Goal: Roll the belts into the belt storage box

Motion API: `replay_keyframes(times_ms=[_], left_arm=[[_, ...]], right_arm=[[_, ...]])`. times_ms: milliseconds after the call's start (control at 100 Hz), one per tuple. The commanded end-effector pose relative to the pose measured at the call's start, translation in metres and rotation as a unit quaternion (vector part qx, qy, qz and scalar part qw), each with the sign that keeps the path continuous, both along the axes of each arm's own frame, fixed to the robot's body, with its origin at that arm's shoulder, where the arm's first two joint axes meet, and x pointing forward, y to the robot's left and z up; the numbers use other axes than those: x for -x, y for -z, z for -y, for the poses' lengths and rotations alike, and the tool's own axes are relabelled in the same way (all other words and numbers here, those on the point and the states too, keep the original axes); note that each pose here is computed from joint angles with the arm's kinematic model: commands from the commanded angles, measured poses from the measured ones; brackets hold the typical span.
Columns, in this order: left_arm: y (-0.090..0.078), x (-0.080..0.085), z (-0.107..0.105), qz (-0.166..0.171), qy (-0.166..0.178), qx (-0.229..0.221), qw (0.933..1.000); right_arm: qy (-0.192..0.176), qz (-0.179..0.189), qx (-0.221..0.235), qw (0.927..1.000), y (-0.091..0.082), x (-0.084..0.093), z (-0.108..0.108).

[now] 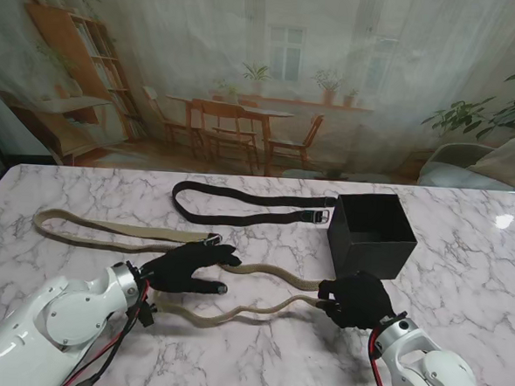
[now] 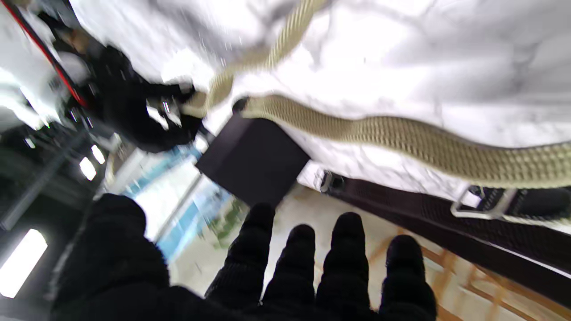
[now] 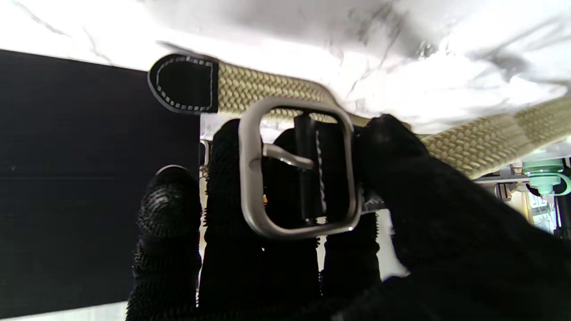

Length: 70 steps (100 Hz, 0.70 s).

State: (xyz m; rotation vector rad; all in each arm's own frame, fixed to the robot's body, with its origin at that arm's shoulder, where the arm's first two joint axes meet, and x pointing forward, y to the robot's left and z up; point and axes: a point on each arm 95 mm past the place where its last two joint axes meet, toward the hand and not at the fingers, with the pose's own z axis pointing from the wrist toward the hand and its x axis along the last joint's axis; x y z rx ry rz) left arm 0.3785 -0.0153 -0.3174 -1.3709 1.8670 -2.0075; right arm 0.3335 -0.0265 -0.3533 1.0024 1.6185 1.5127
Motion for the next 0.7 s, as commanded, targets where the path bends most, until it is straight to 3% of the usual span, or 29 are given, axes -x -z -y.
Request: replay_keyframes(times_ms=[0, 250, 510, 690], left_arm=[[0.002, -0.002, -0.007, -0.001, 0.019, -0.031, 0.9993], [0.017, 0.004, -0.009, -0.046, 0.078, -0.102, 0.9906], [0.034, 0.003, -0.006, -0.036, 0.101, -0.171, 0.9794], [0.045, -0.005, -0.006, -0.032, 0.094, -0.193, 0.9762]], right_arm=[[-0.001, 0.009, -0.003, 1.0, -0.008, 0.0, 0.0], [0.004, 0.019, -0.002, 0.9998, -0.02, -0.002, 0.006], [0.002, 0.03, -0.005, 0.9995, -0.029, -0.002, 0.01], [-0.006, 0.035, -0.017, 0.9992, -0.035, 0.003, 0.01]])
